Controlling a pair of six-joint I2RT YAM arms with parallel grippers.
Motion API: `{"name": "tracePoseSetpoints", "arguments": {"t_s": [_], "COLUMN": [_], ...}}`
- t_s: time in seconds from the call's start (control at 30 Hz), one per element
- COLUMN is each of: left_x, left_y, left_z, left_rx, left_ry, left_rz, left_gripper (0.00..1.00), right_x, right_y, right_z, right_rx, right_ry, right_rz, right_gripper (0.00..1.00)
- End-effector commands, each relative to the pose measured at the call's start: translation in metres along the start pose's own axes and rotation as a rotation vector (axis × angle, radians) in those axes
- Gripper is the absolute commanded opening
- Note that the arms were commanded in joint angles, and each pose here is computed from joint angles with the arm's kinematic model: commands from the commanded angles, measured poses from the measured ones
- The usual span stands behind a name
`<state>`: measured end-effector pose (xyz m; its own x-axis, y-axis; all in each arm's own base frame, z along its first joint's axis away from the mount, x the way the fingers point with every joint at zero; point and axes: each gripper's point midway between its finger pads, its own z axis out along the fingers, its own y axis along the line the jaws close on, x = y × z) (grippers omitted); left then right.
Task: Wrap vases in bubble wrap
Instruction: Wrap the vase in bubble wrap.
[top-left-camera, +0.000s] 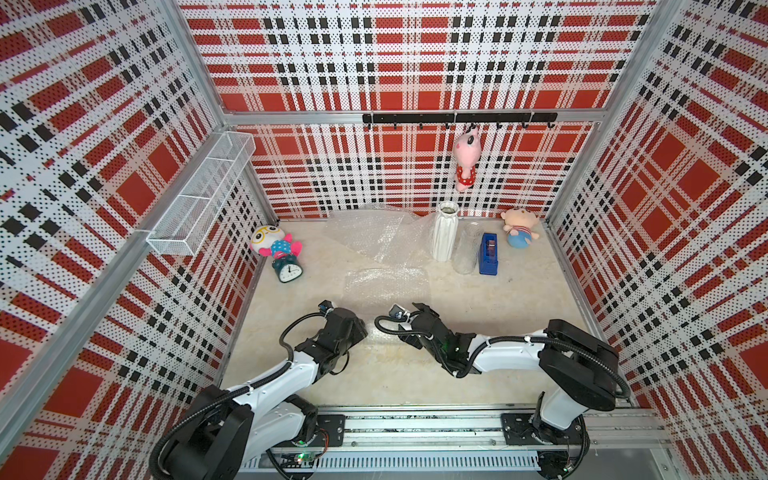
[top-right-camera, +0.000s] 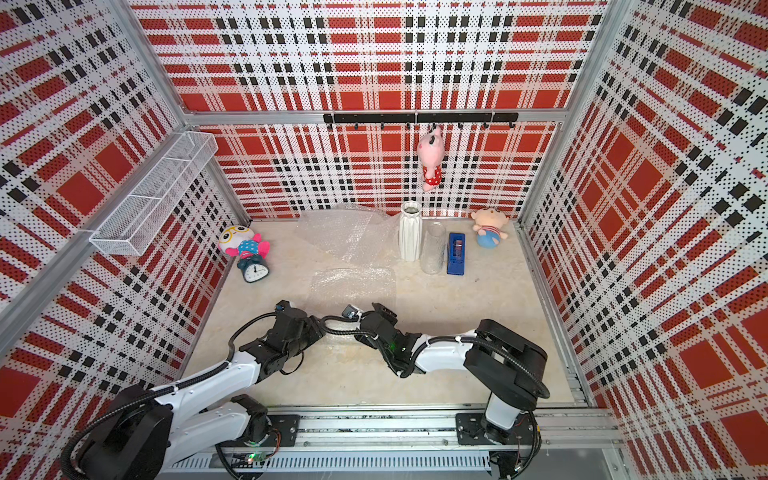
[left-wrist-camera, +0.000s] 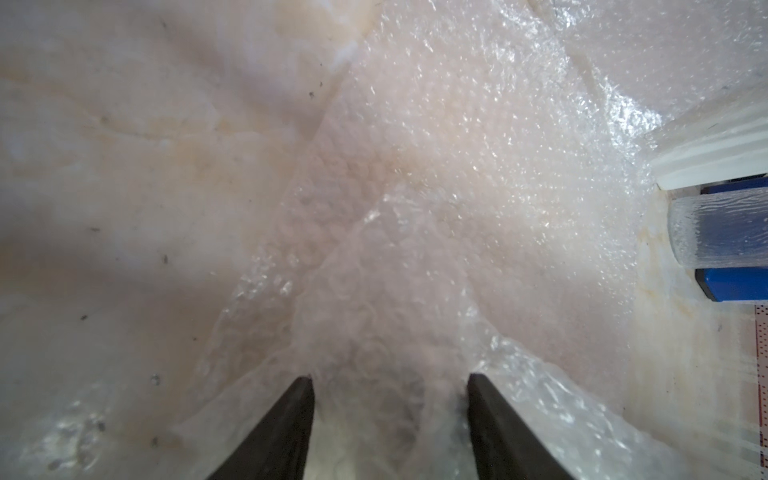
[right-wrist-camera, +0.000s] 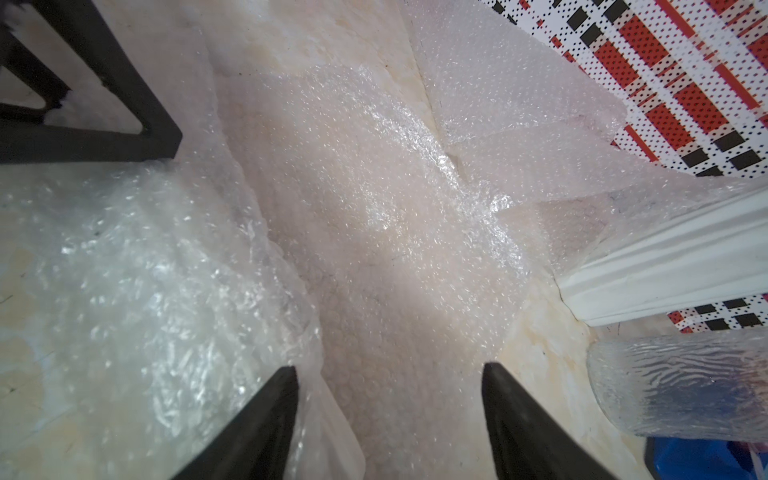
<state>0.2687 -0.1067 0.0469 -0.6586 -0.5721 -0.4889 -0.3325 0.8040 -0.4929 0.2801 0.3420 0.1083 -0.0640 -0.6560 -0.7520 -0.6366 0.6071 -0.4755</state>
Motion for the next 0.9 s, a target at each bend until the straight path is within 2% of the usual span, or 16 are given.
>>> {"name": "tracePoseSetpoints", "arguments": {"t_s": [0.0, 0.1, 0.13, 0.27, 0.4, 0.43, 0.57, 0.87], "left_x": [0.005, 0.006, 0.006, 0.006, 0.004, 0.004, 0.003, 0.003], "left_y": [0.009, 0.01, 0.009, 0.009, 0.01, 0.011, 0.01, 0.012], "left_z": [0.003, 0.004, 0.004, 0.005, 0.005, 0.005, 0.005, 0.006], "left_rx": [-0.042, -0.042, -0.042, -0.04, -0.041, -0.043, -0.032, -0.033], "left_ry": [0.024, 0.027, 0.028, 0.026, 0.024, 0.023, 0.019, 0.019], "left_rz": [0.031, 0.033, 0.034, 0.033, 0.035, 0.036, 0.033, 0.03], "left_gripper": [0.62, 0.62, 0.62, 0.62, 0.62, 0.62, 0.62, 0.62], "right_x": [-0.02, -0.036, -0.04, -0.049, -0.031, -0.027, -0.022, 0.0], "right_y": [-0.014, -0.017, -0.015, 0.009, 0.033, 0.039, 0.047, 0.069], "right_z": [-0.018, -0.035, -0.042, -0.066, -0.065, -0.066, -0.061, -0.033], "right_rx": [-0.007, -0.039, -0.064, -0.223, -0.313, -0.332, -0.353, -0.412], "right_ry": [-0.062, -0.135, -0.168, -0.295, -0.291, -0.306, -0.308, -0.203], "right_rz": [-0.035, -0.061, -0.076, -0.149, -0.272, -0.319, -0.399, -0.464], "right_gripper": [0.78, 0.81, 0.85, 0.9, 0.91, 0.96, 0.97, 0.88]}}
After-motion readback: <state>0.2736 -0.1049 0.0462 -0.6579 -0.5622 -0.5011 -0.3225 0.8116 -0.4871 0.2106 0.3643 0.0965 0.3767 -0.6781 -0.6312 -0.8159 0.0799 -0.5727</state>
